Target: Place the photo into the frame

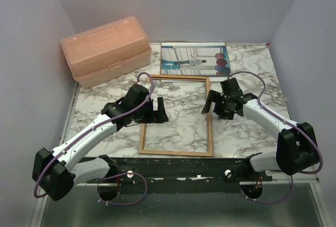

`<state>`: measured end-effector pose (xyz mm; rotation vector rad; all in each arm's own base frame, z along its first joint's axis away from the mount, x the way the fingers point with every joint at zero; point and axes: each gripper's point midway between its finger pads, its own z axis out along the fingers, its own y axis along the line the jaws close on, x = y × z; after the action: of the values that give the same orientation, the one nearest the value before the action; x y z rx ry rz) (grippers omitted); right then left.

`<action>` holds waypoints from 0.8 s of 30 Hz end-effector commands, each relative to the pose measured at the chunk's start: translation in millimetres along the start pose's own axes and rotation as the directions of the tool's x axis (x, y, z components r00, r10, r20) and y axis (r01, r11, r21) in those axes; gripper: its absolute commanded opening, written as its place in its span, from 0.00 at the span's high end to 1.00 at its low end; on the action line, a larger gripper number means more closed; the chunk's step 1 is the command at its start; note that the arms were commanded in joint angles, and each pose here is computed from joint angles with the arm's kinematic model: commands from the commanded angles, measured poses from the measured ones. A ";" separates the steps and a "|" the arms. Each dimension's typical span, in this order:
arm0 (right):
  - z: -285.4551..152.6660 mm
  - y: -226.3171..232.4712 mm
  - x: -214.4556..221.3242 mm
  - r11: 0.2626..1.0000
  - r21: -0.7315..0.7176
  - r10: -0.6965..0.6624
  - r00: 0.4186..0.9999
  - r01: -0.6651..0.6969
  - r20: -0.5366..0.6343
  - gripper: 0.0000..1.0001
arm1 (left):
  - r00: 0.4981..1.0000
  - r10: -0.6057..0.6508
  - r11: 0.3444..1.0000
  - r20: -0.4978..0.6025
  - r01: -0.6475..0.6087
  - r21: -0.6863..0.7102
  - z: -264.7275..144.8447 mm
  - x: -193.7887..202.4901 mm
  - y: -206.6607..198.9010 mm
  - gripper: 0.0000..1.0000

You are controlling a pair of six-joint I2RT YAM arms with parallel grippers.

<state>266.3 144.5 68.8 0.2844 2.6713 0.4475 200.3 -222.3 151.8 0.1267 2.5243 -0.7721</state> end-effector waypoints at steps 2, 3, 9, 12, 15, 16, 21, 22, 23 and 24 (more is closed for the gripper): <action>8.0 1.2 -2.1 1.000 0.000 -0.015 1.000 0.015 -0.026 0.02 | 1.000 -0.010 0.999 0.016 0.009 0.032 -0.1 -2.1 -4.7 0.06; 11.0 -2.0 -1.2 1.000 0.014 -0.022 0.999 0.023 -0.034 0.04 | 1.000 -0.009 1.000 0.014 0.009 0.026 0.3 -1.4 -3.3 0.06; 30.2 -7.2 8.1 0.997 0.048 -0.056 0.994 0.061 -0.090 0.24 | 1.000 -0.008 1.000 0.003 0.008 0.012 1.4 -1.1 -1.0 0.06; 39.5 -6.2 16.8 0.993 0.077 -0.078 0.990 0.087 -0.120 0.36 | 1.000 -0.008 1.000 0.000 0.008 0.010 2.3 -0.2 -0.4 0.06; 44.4 -8.6 26.5 0.982 0.138 -0.109 0.983 0.129 -0.144 0.54 | 1.000 -0.009 1.000 -0.001 0.009 0.007 2.3 0.0 0.0 0.06; 44.5 -9.9 27.6 0.977 0.159 -0.118 0.983 0.140 -0.144 0.63 | 1.000 -0.009 1.000 0.000 0.009 0.006 2.1 0.1 0.3 0.06; 36.4 -20.0 30.6 0.956 0.243 -0.136 0.981 0.166 -0.137 0.87 | 1.000 -0.010 1.000 -0.001 0.010 0.002 2.3 0.3 1.4 0.06; 33.9 -20.4 30.4 0.954 0.248 -0.137 0.981 0.167 -0.134 0.89 | 1.000 -0.010 1.000 -0.003 0.010 0.000 2.9 1.3 2.2 0.06; 31.1 -21.7 30.5 0.952 0.254 -0.139 0.981 0.169 -0.132 0.92 | 1.000 -0.011 1.000 -0.004 0.011 -0.002 3.2 1.2 2.6 0.06; 28.8 -22.2 31.0 0.951 0.254 -0.143 0.981 0.173 -0.134 0.94 | 1.000 -0.010 1.000 -0.002 0.010 -0.001 3.2 1.0 2.5 0.06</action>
<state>255.4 158.1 19.0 0.1139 2.8334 0.1987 201.4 -223.4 151.1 0.1189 2.5222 -0.7777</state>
